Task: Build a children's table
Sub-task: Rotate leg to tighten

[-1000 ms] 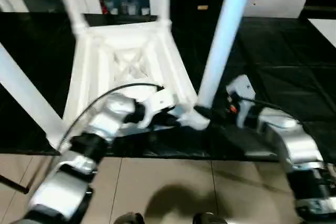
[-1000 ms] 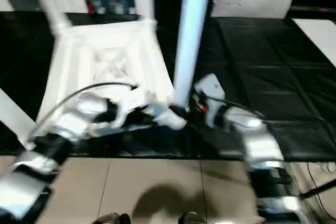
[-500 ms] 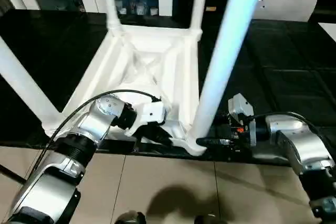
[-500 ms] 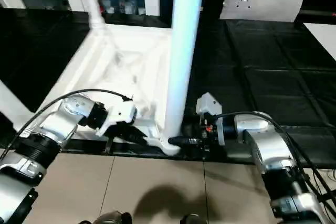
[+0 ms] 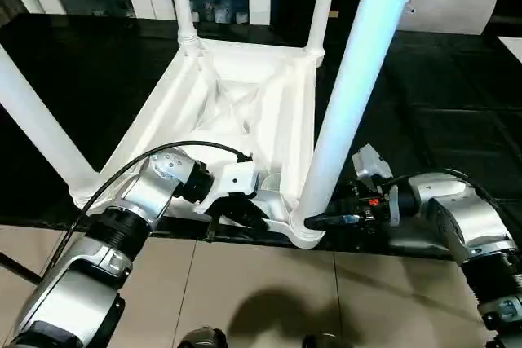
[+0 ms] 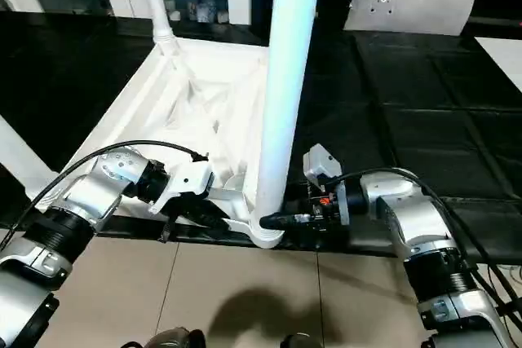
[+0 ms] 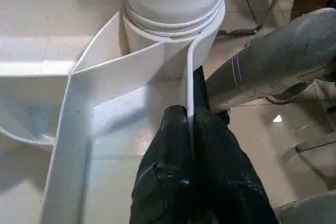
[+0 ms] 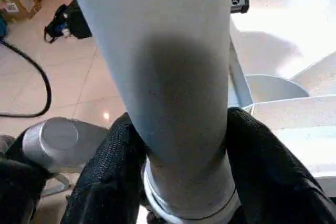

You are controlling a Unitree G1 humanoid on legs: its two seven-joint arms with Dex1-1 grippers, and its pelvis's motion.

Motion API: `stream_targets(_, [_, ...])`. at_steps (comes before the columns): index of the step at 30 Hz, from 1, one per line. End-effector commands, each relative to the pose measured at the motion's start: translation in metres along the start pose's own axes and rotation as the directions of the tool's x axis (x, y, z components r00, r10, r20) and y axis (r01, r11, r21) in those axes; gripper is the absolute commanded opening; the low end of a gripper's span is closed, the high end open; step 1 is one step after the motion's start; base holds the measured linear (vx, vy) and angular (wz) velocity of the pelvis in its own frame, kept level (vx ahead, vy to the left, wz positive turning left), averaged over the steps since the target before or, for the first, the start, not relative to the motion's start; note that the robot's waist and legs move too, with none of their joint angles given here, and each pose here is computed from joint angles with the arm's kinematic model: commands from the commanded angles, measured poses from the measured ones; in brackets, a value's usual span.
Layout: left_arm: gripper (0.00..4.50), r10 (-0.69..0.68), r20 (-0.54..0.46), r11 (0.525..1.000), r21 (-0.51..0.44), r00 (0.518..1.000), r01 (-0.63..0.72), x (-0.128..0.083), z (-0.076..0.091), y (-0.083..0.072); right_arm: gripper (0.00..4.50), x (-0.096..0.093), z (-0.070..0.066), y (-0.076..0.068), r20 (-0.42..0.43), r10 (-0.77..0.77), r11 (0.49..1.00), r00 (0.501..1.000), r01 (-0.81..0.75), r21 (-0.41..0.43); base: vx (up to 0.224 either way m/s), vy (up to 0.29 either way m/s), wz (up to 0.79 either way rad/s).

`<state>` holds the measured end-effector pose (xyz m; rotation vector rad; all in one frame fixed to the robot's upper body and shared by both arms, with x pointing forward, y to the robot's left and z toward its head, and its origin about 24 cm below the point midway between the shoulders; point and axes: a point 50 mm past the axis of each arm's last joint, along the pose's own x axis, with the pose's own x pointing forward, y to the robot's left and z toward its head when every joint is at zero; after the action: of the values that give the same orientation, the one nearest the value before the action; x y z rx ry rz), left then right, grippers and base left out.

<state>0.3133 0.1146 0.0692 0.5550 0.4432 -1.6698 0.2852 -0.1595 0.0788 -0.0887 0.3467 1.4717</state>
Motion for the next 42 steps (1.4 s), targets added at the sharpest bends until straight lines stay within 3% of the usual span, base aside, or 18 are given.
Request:
stream_targets(1, [0.00,0.014,0.044,1.000,0.004,0.999,-0.014,0.008,0.013,0.003,1.97,0.011,0.007,-0.001,0.062,-0.060,0.998,0.996,0.058,0.031,0.000,0.000,0.00])
stream_targets(3, [0.00,0.054,0.056,0.998,-0.015,0.997,-0.053,0.009,0.016,0.007,1.97,0.016,0.008,-0.004,0.069,-0.122,0.992,0.990,0.119,0.043,0.000,0.000,0.00])
stream_targets(5, [0.00,0.187,0.068,0.980,-0.081,0.980,-0.182,0.016,0.022,0.020,1.97,0.028,0.013,-0.017,0.096,-0.338,0.939,0.936,0.329,0.099,0.000,0.000,0.00])
stream_targets(9, [0.00,0.308,0.077,0.943,-0.153,0.948,-0.294,0.024,0.031,0.031,1.96,0.039,0.014,-0.024,0.088,-0.489,0.867,0.868,0.473,0.157,0.000,0.000,0.00])
stream_targets(11, [0.00,0.421,0.067,0.895,-0.196,0.905,-0.401,0.034,0.040,0.041,1.96,0.050,0.015,-0.031,0.052,-0.650,0.752,0.758,0.631,0.194,0.000,0.000,0.00])
stream_targets(14, [0.00,0.494,0.069,0.854,-0.229,0.867,-0.468,0.041,0.046,0.046,1.96,0.058,0.017,-0.035,0.037,-0.739,0.658,0.673,0.709,0.253,0.000,0.000,0.00])
stream_targets(16, [0.00,0.552,0.065,0.817,-0.243,0.831,-0.524,0.046,0.052,0.050,1.96,0.067,0.022,-0.034,0.057,-0.764,0.626,0.643,0.717,0.305,0.000,0.000,0.00])
stream_targets(18, [0.00,0.567,0.066,0.807,-0.245,0.821,-0.538,0.050,0.056,0.051,1.96,0.072,0.025,-0.031,0.085,-0.762,0.637,0.642,0.719,0.279,0.000,0.000,0.00])
stream_targets(20, [0.00,0.558,0.058,0.814,-0.229,0.828,-0.533,0.051,0.057,0.050,2.64,0.074,0.026,-0.027,0.094,-0.749,0.656,0.656,0.713,0.249,0.000,0.000,0.00])
stream_targets(21, [0.00,0.557,0.057,0.815,-0.228,0.828,-0.533,0.051,0.057,0.050,2.63,0.075,0.026,-0.027,0.094,-0.748,0.657,0.657,0.712,0.248,0.000,0.000,0.00])
stream_targets(24, [0.00,0.494,0.034,0.861,-0.163,0.869,-0.482,0.046,0.045,0.043,2.76,0.064,0.023,-0.025,0.103,-0.726,0.682,0.680,0.693,0.233,0.000,0.000,0.00])
stream_targets(29, [0.00,0.442,0.045,0.891,-0.137,0.896,-0.433,0.038,0.037,0.038,3.25,0.049,0.018,-0.026,0.103,-0.712,0.700,0.695,0.690,0.184,0.000,0.000,0.00])
stream_targets(30, [0.00,0.398,0.072,0.913,-0.133,0.915,-0.387,0.035,0.035,0.034,3.38,0.042,0.016,-0.026,0.103,-0.679,0.734,0.727,0.669,0.119,0.000,0.000,0.00])
stream_targets(33, [0.00,0.352,0.090,0.932,-0.119,0.932,-0.341,0.031,0.034,0.031,3.50,0.037,0.014,-0.023,0.101,-0.622,0.783,0.777,0.619,0.058,0.000,0.000,0.00])
stream_targets(34, [0.00,0.293,0.092,0.955,-0.072,0.952,-0.288,0.028,0.030,0.027,3.50,0.033,0.013,-0.018,0.099,-0.543,0.839,0.834,0.544,0.022,0.000,0.000,0.00])
stream_targets(37, [0.00,0.194,0.078,0.981,-0.043,0.978,-0.191,0.020,0.021,0.019,3.50,0.022,0.011,-0.008,0.058,-0.371,0.924,0.927,0.375,-0.072,0.000,0.000,0.00])
stream_targets(39, [0.00,0.186,0.079,0.982,-0.042,0.979,-0.183,0.020,0.021,0.018,3.50,0.021,0.011,-0.007,0.055,-0.359,0.929,0.932,0.362,-0.076,0.000,0.000,0.00])
stream_targets(42, [0.00,0.056,0.061,0.998,0.011,0.997,-0.057,0.012,0.014,0.009,3.50,0.008,0.011,-0.004,0.018,-0.195,0.977,0.981,0.196,-0.084,0.000,0.000,0.00])
